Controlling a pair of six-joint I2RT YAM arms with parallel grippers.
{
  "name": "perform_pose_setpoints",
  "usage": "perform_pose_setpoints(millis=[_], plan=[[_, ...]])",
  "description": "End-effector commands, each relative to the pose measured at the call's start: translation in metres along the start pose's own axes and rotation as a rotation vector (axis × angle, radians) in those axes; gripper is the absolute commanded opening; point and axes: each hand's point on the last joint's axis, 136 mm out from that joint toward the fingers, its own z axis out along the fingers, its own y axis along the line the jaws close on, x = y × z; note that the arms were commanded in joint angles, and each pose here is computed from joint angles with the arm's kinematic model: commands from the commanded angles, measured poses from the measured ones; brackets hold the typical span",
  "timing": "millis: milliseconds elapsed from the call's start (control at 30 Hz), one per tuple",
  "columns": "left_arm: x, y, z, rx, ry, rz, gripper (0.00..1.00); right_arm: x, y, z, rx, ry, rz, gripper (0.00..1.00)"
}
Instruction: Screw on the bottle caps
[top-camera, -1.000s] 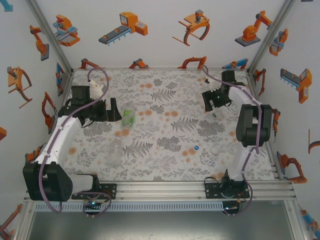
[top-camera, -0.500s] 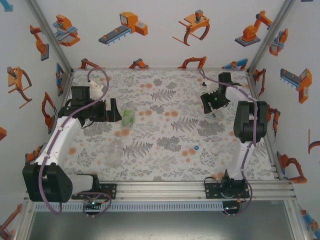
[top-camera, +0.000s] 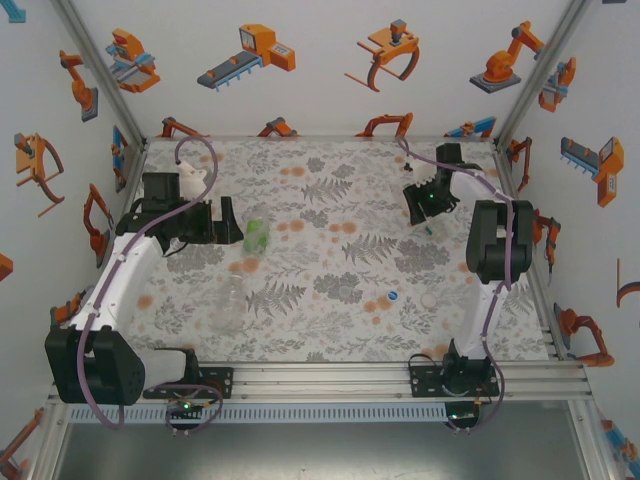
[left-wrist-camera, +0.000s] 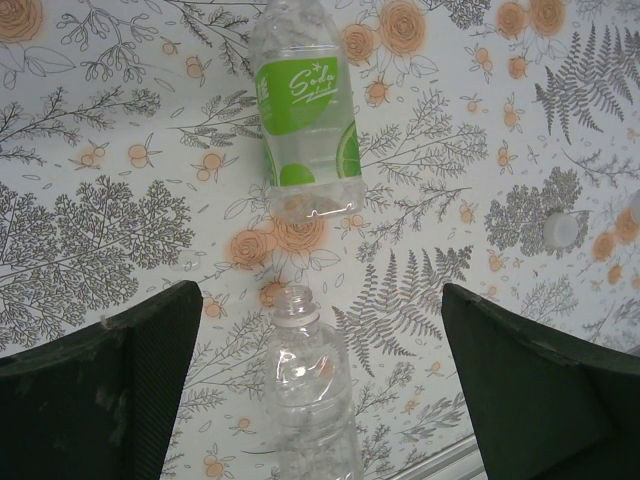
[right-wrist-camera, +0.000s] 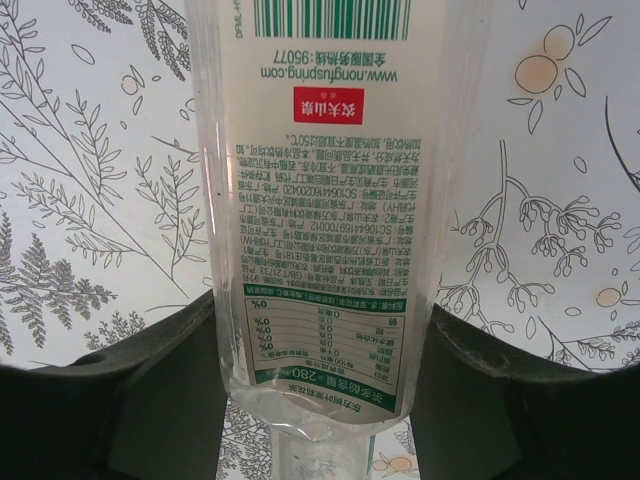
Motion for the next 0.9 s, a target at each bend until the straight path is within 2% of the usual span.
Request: perform_pose_setpoints(millis=[0, 200, 367, 500, 567, 867], plan=[[0.0, -0.004, -0.005, 0.018, -0.013, -0.001, 0.97, -0.003, 0.001, -0.001, 0.005, 0.008, -0.02, 0.51], [-0.01, 0.003, -0.012, -0.036, -0.047, -0.031, 0.97, -0.021, 0.012, -0.025, 0.022, -0.064, -0.066, 0.46], [-0.022, -0.004, -0.02, -0.016, -0.091, -0.034, 0.97, -0.047, 0.039, -0.058, 0.021, -0.186, -0.136, 0.35], [-0.024, -0.021, -0.022, 0.065, -0.047, -0.03, 0.98, -0.065, 0.083, -0.082, -0.039, -0.265, -0.268, 0.27], [-0.025, -0.032, -0.026, 0.114, -0.033, -0.011, 0.99, -0.071, 0.11, -0.089, -0.05, -0.292, -0.374, 0.27], [-0.048, -0.085, -0.076, 0.285, -0.115, 0.12, 1.0, -0.085, 0.229, -0.125, -0.035, -0.437, -0.867, 0.25]])
